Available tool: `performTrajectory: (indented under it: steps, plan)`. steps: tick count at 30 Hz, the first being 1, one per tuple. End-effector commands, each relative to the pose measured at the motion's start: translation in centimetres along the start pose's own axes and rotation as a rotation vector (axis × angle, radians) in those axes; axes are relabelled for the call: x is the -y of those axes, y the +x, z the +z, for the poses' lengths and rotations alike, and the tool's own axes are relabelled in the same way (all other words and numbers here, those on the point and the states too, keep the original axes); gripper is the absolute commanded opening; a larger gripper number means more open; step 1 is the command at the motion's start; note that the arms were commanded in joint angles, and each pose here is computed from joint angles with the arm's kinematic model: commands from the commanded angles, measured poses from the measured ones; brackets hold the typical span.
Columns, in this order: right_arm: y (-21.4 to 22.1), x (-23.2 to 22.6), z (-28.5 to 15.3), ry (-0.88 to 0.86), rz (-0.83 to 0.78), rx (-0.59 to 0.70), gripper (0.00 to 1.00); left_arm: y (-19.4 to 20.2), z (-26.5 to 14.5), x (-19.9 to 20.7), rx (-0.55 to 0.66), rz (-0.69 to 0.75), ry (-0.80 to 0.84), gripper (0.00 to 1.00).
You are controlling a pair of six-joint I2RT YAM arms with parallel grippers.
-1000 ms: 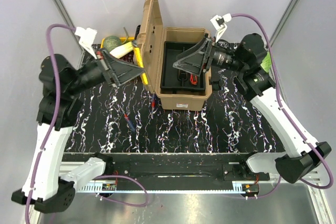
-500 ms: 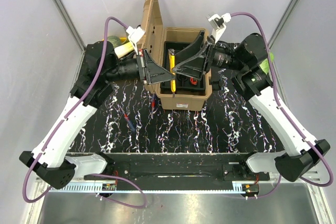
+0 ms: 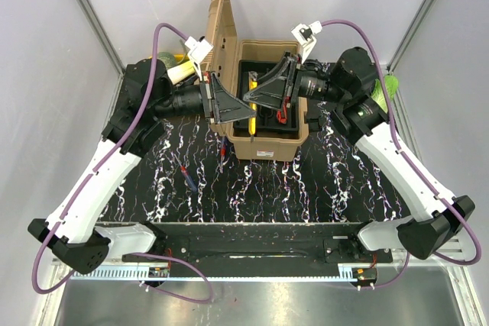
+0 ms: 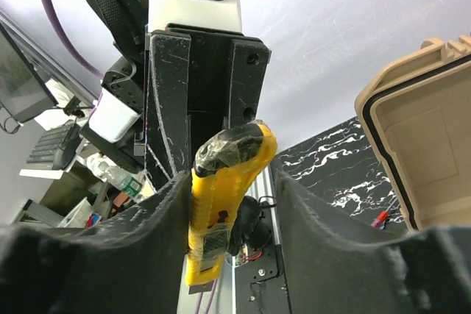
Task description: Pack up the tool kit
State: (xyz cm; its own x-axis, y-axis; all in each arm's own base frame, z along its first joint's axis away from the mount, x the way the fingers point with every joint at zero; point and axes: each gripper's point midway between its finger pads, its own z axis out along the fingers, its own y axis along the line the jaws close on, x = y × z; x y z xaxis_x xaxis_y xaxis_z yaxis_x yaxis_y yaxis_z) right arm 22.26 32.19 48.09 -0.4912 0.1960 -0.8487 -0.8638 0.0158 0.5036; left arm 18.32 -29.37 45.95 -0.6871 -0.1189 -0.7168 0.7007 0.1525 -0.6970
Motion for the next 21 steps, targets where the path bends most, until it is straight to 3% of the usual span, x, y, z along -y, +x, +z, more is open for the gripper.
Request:
performTrajectory:
  steps: [1, 3, 5, 8, 11, 17, 21]
  plan:
    - [-1.4, -1.6, 0.2, -0.023, -0.02, 0.048, 0.47, -0.8, -0.7, 1.4, 0.033, 0.089, 0.018, 0.15]
    - [-1.5, -1.4, 0.3, -0.014, 0.0, 0.054, 0.38, -0.8, -0.8, 0.6, 0.037, 0.101, -0.03, 0.2]
    - [-1.4, -1.1, 0.3, 0.002, 0.014, 0.062, 0.29, -0.7, -1.0, 0.1, 0.034, 0.109, -0.066, 0.33]
    - [-1.9, 0.0, 0.4, 0.065, 0.036, 0.088, 0.24, -0.8, -1.4, -0.9, 0.041, 0.124, -0.131, 0.65]
    - [-2.2, 3.2, 0.1, 0.238, 0.081, 0.122, 0.21, -1.0, -2.4, -2.0, 0.054, 0.155, -0.233, 0.8]
    - [-1.2, 12.2, -2.9, 0.716, 0.112, 0.13, 0.2, -2.1, -5.9, -3.4, 0.12, 0.23, -0.46, 0.92]
    - [-0.7, 16.4, -4.5, 0.906, 0.083, 0.096, 0.13, -3.0, -8.0, -3.8, 0.179, 0.254, -0.565, 0.94]
